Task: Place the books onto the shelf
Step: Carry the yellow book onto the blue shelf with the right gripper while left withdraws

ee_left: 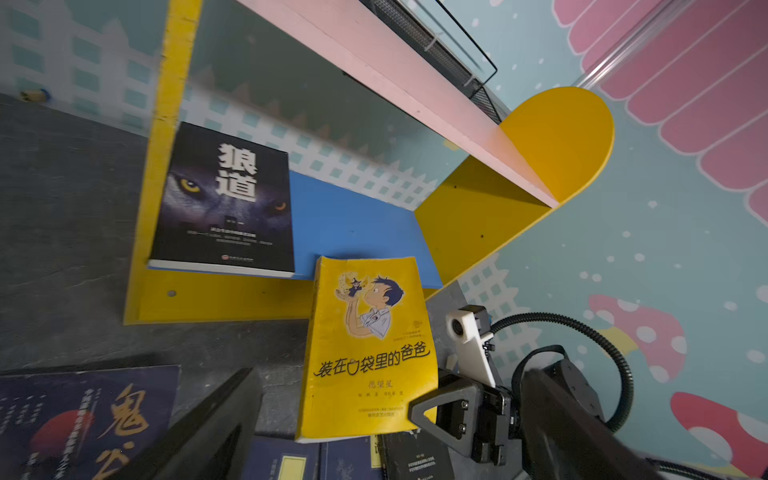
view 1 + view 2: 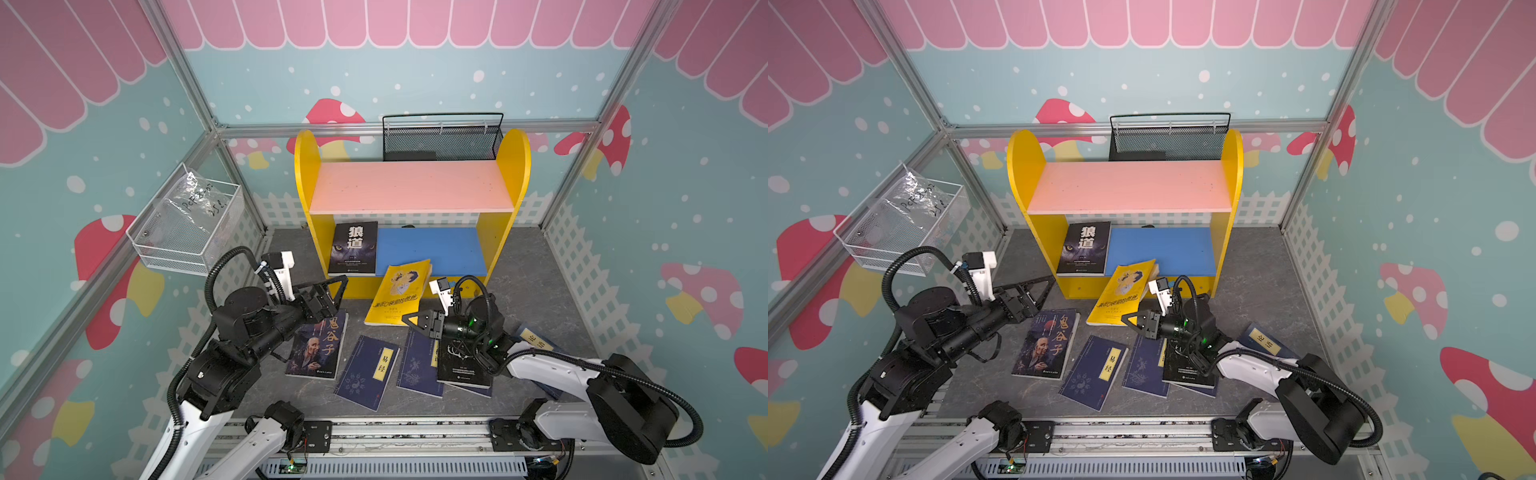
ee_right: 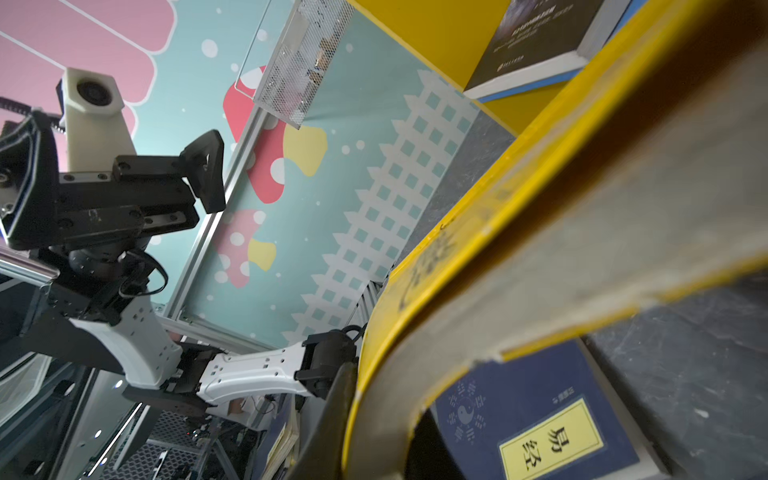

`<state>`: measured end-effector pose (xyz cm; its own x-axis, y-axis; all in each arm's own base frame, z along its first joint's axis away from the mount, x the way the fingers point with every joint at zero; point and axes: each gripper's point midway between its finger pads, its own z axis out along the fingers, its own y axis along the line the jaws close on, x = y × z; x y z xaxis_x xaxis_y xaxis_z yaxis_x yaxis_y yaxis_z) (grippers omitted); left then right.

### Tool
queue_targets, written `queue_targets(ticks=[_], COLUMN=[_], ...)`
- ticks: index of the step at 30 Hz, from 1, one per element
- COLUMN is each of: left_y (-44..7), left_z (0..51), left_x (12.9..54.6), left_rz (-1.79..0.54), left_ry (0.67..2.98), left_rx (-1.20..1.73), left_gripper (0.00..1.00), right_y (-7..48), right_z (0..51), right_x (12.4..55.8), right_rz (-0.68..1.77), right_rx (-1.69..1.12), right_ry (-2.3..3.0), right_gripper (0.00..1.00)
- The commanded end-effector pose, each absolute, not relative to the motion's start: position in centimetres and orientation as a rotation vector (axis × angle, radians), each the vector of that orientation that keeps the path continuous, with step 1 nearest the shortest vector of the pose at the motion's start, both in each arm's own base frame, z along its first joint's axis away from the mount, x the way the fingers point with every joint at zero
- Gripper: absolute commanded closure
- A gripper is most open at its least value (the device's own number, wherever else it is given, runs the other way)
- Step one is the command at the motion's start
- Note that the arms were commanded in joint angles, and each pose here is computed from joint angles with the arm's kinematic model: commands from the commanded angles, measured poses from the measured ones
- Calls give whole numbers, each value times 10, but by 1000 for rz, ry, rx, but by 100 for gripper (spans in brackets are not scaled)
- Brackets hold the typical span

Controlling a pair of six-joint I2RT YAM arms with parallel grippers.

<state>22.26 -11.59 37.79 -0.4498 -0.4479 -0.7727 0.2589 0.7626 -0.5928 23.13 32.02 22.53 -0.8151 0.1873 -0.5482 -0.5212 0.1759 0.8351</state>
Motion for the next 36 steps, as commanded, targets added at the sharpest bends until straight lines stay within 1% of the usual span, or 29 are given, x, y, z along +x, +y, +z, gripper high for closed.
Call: queue_targets(ticks=[1,8,17,23,26,36], left_y=[-86,-75,-68,-62,-59,-61], left_z=[355,341,339,335,328,314], left_x=[221,214,207,203,203,203], left_rz=[-622,-580,-572,-544,-522,-519], left_ry=[1915,1919,1891,1888,1907,1939], left_rx=[-228,-254,-270,-268,-279,-282], left_gripper=[1,1,1,1,1,0], right_y=[328,338,370,378,381,402], right_z=[266,296,291,301,309,283], right_x=[248,264,313,342,349,385], right_rz=[1639,1615,1618,1606,1631,1769], right_rx=[-411,-458,-455,-520,-564,-565], right_ry=[1749,1674,1716,1638,1578,1631], right_gripper=[82,82,82,82,82,81])
